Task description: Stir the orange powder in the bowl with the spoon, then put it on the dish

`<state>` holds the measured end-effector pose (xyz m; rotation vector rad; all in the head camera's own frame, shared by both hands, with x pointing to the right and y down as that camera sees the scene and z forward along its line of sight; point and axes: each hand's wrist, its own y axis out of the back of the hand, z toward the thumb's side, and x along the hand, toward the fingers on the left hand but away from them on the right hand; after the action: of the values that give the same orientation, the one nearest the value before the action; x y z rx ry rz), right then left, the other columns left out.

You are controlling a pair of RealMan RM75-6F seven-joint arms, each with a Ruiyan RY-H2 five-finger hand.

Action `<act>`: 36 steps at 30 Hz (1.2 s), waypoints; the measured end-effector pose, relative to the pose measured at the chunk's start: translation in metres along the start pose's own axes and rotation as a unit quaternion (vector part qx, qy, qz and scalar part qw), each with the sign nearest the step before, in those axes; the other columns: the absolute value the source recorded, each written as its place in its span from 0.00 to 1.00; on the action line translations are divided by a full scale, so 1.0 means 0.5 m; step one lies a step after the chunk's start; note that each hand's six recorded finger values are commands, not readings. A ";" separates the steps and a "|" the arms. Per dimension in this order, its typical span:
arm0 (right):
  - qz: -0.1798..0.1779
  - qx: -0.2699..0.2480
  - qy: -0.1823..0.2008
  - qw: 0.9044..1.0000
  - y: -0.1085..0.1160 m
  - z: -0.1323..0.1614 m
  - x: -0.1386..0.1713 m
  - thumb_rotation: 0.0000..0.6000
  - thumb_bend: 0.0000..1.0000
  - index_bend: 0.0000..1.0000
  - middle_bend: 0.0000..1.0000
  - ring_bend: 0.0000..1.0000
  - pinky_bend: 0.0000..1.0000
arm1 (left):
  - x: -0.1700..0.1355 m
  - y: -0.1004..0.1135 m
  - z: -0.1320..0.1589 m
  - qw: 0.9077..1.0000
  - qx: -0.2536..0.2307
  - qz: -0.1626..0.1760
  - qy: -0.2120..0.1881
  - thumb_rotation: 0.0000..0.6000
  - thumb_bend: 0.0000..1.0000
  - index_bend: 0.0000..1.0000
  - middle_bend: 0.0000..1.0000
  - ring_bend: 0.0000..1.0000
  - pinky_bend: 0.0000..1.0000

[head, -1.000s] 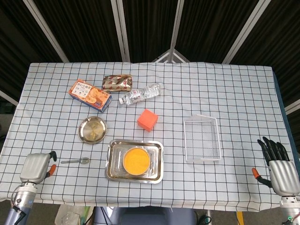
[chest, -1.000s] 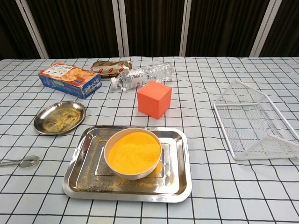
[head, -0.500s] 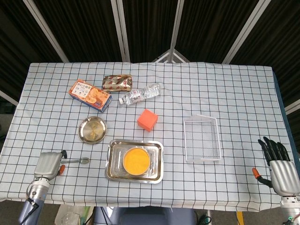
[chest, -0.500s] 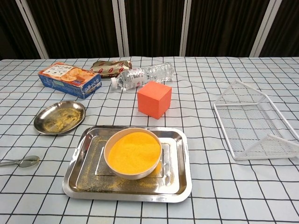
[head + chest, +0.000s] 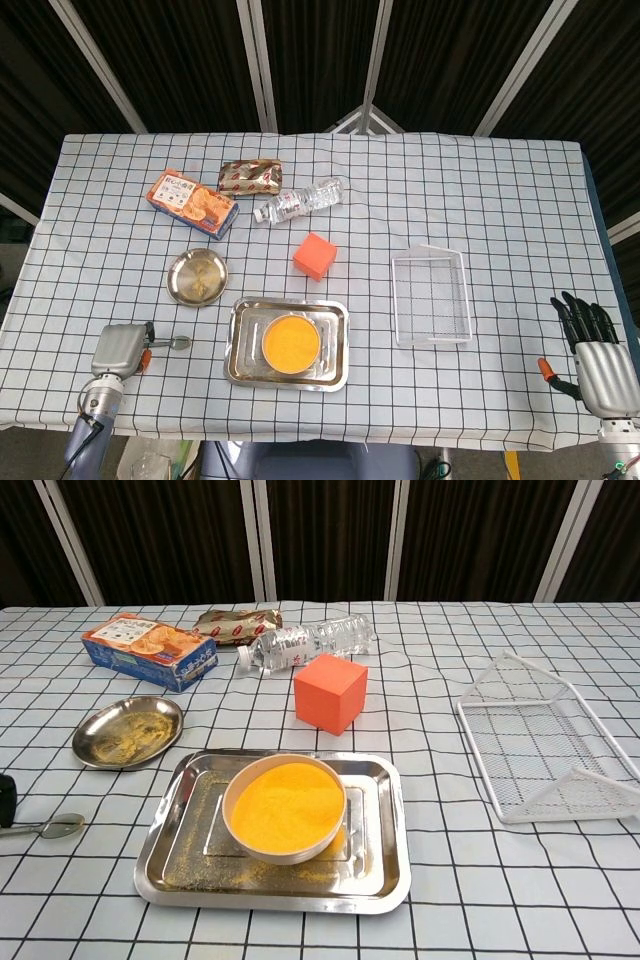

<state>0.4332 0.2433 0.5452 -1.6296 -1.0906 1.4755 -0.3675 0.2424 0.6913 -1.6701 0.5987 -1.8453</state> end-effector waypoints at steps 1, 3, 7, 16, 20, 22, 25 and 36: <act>0.000 0.000 0.000 1.000 0.000 0.000 0.000 1.00 0.36 0.00 0.00 0.00 0.00 | 0.000 -0.001 0.000 1.000 0.000 0.000 0.000 1.00 0.57 0.46 0.96 0.89 0.94; 0.000 0.000 0.000 1.000 0.000 0.000 0.000 1.00 0.36 0.00 0.00 0.00 0.00 | 0.001 -0.002 0.000 1.000 -0.001 0.000 0.000 1.00 0.57 0.46 0.96 0.89 0.94; -0.001 0.001 0.000 1.000 0.000 0.000 0.000 1.00 0.36 0.00 0.00 0.00 0.00 | 0.004 -0.006 -0.001 1.000 -0.001 -0.002 0.003 1.00 0.58 0.46 0.96 0.89 0.94; -0.001 0.001 0.000 1.000 0.000 0.000 0.000 1.00 0.36 0.00 0.00 0.00 0.00 | 0.008 -0.006 -0.003 1.000 -0.001 0.001 0.005 1.00 0.57 0.47 0.96 0.89 0.94; -0.001 0.001 0.000 1.000 0.000 0.000 0.000 1.00 0.36 0.00 0.00 0.00 0.00 | 0.008 -0.008 -0.002 1.000 0.001 0.000 0.003 1.00 0.56 0.47 0.95 0.89 0.94; -0.002 0.001 0.000 1.000 0.000 0.000 0.000 1.00 0.36 0.00 0.00 0.00 0.00 | 0.009 -0.010 -0.001 1.000 0.002 -0.001 0.002 1.00 0.56 0.47 0.95 0.89 0.94; -0.002 0.001 0.000 1.000 0.000 0.000 0.001 1.00 0.36 0.00 0.00 0.00 0.00 | 0.008 -0.010 0.001 1.000 0.002 0.000 0.001 1.00 0.56 0.46 0.95 0.89 0.94; -0.002 0.000 -0.001 1.000 0.001 -0.001 0.001 1.00 0.36 0.00 0.00 0.00 0.00 | 0.007 -0.016 0.004 1.000 0.008 -0.002 -0.002 1.00 0.55 0.47 0.95 0.89 0.94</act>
<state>0.4336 0.2436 0.5447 -1.6255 -1.0943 1.4756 -0.3668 0.2461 0.6996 -1.6645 0.5776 -1.8446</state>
